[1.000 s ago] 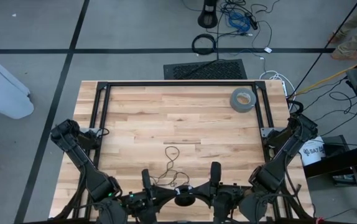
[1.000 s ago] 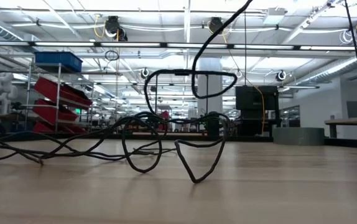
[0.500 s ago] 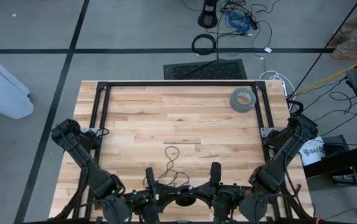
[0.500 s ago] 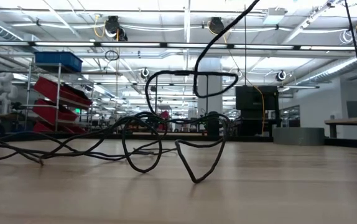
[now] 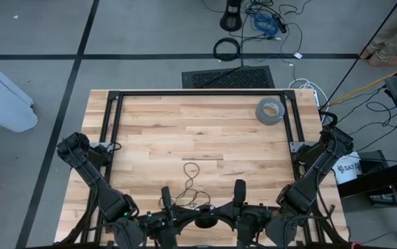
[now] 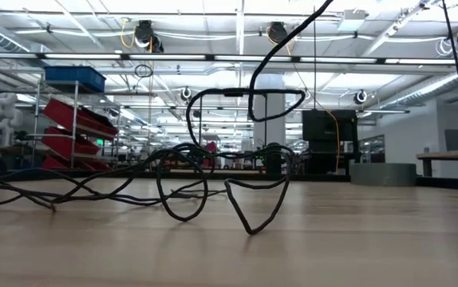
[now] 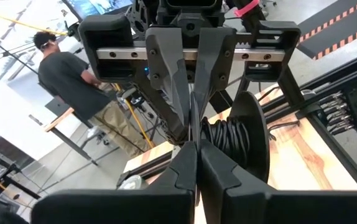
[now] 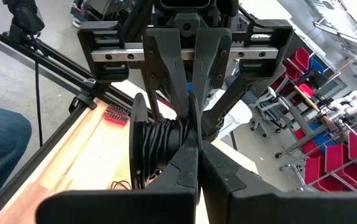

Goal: Coil cords
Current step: Coil the black wire onto the spool

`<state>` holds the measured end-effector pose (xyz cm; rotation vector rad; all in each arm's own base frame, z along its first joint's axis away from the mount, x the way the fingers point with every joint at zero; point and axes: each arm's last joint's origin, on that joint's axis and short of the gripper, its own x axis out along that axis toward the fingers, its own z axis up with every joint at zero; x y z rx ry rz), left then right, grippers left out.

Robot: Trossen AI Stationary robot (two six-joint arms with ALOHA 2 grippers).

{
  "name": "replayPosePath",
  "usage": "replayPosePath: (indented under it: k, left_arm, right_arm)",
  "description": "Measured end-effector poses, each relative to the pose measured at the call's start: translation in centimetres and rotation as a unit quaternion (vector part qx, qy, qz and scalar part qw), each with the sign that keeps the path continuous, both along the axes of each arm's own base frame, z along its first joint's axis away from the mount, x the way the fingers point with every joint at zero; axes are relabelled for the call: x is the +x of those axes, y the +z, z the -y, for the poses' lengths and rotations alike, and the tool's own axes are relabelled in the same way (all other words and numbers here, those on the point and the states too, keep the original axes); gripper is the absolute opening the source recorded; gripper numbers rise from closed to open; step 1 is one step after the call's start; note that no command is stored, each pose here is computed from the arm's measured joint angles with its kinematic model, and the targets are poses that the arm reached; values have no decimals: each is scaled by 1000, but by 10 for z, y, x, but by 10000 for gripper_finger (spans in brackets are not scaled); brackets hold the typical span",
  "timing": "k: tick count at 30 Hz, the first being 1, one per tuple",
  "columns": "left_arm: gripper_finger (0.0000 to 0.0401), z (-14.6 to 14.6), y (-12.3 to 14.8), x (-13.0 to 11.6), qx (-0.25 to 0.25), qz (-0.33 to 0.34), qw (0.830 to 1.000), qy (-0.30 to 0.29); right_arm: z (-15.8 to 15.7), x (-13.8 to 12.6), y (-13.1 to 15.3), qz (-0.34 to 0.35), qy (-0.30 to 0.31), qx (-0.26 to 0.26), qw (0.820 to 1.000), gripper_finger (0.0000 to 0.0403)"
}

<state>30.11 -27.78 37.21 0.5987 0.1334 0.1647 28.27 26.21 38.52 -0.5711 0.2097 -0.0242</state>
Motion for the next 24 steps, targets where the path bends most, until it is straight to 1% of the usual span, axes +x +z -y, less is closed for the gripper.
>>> replayPosePath:
  k: [3, 7, 12, 15, 19, 24]
  left_arm:
    - [5, 2, 0, -2, 6, 1, 1000, 6]
    - [4, 3, 1, -5, 8, 4, 1000, 24]
    - [3, 5, 4, -10, 5, 9, 999, 31]
    - [3, 3, 11, -16, -6, 22, 998, 56]
    - [3, -3, 26, -26, -26, 42, 995, 86]
    - [2, -12, 42, -35, -48, 58, 993, 92]
  right_arm:
    - [-2, -3, 0, 5, -13, -3, 1000, 8]
    - [-7, -12, 1, 24, -79, -20, 996, 37]
    - [-11, -26, 4, 48, -156, -34, 986, 75]
    - [-13, -32, -1, 43, -166, -26, 985, 89]
    - [-6, -34, -24, 17, -188, 10, 982, 95]
    - [0, -32, -80, -24, -219, 52, 974, 96]
